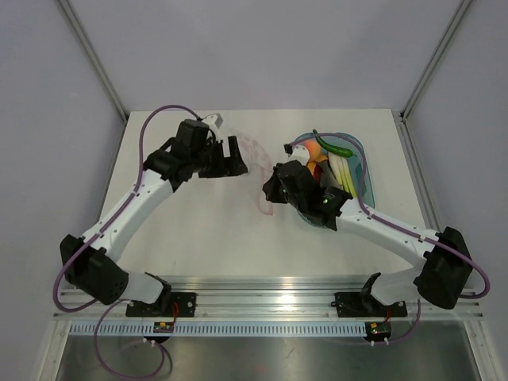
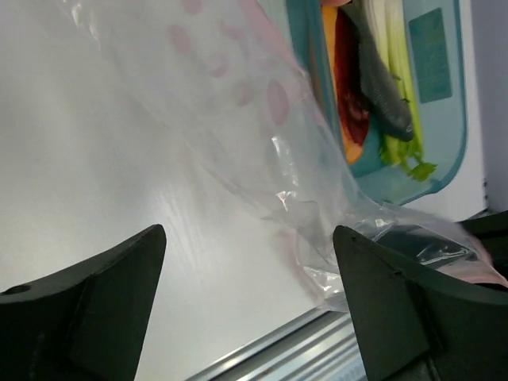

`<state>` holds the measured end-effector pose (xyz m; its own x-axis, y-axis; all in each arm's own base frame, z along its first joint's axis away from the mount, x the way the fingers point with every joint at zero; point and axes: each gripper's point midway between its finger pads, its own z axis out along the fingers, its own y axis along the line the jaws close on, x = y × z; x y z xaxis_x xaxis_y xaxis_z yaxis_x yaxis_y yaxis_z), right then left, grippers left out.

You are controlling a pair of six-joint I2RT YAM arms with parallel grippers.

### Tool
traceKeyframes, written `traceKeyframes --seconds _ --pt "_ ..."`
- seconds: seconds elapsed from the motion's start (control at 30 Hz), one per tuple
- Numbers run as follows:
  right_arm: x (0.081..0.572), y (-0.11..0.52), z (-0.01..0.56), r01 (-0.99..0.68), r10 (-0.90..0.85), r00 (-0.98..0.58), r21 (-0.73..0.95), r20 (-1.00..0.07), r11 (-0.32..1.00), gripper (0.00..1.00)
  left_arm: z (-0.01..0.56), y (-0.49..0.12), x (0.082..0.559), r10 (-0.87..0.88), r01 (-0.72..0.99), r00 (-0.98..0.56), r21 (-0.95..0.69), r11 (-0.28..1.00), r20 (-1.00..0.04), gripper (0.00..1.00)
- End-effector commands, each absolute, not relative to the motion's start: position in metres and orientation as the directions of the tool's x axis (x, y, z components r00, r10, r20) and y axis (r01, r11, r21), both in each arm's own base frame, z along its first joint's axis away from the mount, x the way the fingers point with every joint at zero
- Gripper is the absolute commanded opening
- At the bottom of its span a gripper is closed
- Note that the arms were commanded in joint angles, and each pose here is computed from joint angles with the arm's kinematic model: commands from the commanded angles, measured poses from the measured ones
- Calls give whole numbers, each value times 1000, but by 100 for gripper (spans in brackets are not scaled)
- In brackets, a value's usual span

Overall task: Place the food in the zip-top bag and seal the zipper
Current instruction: Open the zipper of the food storage bag at the center of the board.

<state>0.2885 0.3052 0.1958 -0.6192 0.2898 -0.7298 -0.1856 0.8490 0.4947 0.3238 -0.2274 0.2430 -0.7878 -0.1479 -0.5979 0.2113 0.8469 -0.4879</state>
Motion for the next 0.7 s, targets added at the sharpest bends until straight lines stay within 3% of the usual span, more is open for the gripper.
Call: traceKeyframes --seconds 0.0,0.1,0.27,0.37,0.43,0.5,0.63,0.67 --pt "280 296 226 -171 254 -647 461 -719 871 0 259 -204 302 3 388 -640 -320 864 -768 88" --pt "275 309 243 -170 256 -707 510 -660 843 0 273 -208 279 40 501 -524 -270 822 -851 82" --pt "270 324 253 -171 256 -750 553 -609 816 0 280 -204 255 27 546 -451 -252 799 -892 78" --pt "269 332 256 -180 241 -770 564 -590 806 0 290 -188 254 -33 486 -411 -250 838 -911 87" --pt "270 336 253 -176 238 -780 568 -578 804 0 299 -179 255 -68 452 -377 -248 857 -924 99" --pt "270 339 248 -173 232 -790 570 -567 803 0 310 -168 254 -96 425 -333 -239 873 -938 99" --pt "268 347 246 -156 239 -816 599 -527 786 0 310 -172 247 -65 468 -337 -227 854 -939 77" --pt "269 348 245 -151 243 -819 603 -520 783 0 306 -176 245 -54 484 -352 -231 844 -935 75"
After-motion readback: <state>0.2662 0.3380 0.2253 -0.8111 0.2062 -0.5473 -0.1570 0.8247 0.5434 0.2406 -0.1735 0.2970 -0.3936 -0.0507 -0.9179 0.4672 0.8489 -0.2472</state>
